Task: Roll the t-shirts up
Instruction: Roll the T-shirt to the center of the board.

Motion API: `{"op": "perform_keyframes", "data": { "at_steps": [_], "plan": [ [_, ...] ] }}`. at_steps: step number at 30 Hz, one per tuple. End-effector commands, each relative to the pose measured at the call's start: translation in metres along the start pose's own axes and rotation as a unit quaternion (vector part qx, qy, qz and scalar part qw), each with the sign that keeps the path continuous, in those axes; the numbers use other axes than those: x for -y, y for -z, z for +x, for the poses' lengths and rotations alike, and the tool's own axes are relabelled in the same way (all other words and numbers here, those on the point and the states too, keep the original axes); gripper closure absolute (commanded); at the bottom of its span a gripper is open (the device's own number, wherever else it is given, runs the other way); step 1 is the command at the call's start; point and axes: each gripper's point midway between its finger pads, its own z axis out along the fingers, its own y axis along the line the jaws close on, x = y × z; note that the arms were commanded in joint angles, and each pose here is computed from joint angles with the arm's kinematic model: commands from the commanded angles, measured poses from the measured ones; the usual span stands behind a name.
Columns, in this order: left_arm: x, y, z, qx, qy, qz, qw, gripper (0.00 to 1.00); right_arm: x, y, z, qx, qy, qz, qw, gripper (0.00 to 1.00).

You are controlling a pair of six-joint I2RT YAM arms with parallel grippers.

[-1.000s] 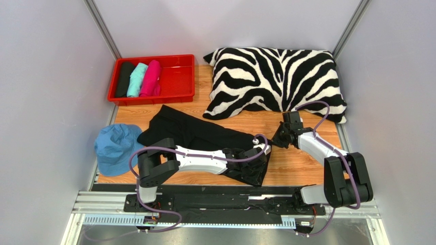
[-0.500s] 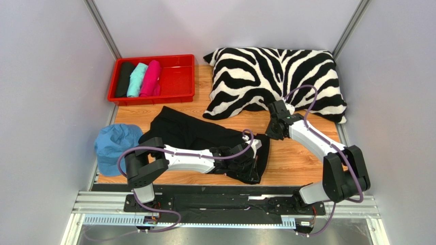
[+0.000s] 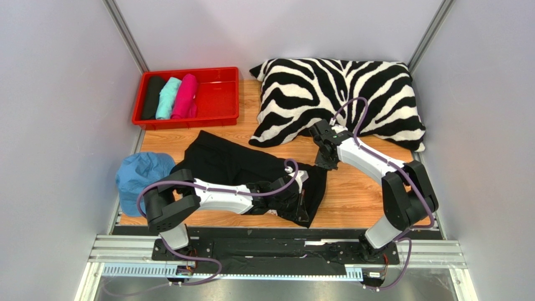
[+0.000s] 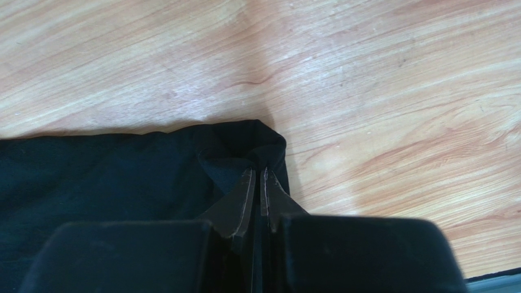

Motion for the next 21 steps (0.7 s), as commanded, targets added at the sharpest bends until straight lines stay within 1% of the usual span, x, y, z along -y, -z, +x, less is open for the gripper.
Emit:
{"op": "perform_keyframes", "data": {
  "at_steps": [1, 5, 8, 11, 12, 14, 15, 18, 21],
  "plan": [
    [0.012, 0.014, -0.01, 0.022, 0.007, 0.027, 0.999, 1.0, -0.012, 0.006, -0.02, 0.03, -0.02, 0.008, 0.999, 0.94],
    [0.006, 0.016, -0.008, 0.022, 0.01, 0.019, 1.0, 1.0, -0.019, 0.009, -0.026, 0.036, -0.024, 0.007, 0.999, 0.94],
    [0.001, 0.016, -0.006, 0.021, 0.014, 0.014, 1.0, 1.0, -0.024, 0.009, -0.027, 0.036, -0.021, 0.007, 0.999, 0.91],
    [0.0, 0.015, -0.005, 0.019, 0.015, 0.014, 1.0, 1.0, -0.025, 0.011, -0.028, 0.046, -0.015, 0.012, 0.999, 0.76],
    [0.001, 0.015, -0.005, 0.019, 0.015, 0.014, 1.0, 1.0, -0.023, 0.014, -0.027, 0.049, -0.016, 0.01, 0.999, 0.66],
    [0.003, 0.015, -0.006, 0.02, 0.014, 0.018, 1.0, 1.0, -0.022, 0.015, -0.028, 0.057, -0.017, 0.004, 0.998, 0.56],
    [0.003, 0.014, -0.005, 0.018, 0.016, 0.019, 1.0, 1.0, -0.017, 0.013, -0.022, 0.055, -0.012, 0.007, 0.998, 0.49],
    [0.005, 0.012, -0.006, 0.018, 0.017, 0.024, 0.999, 1.0, -0.011, 0.02, -0.022, 0.068, -0.018, -0.002, 0.998, 0.43],
    [0.008, 0.011, -0.007, 0.018, 0.018, 0.026, 0.999, 1.0, -0.004, 0.025, -0.02, 0.079, -0.024, -0.01, 0.997, 0.41]
  ]
}}
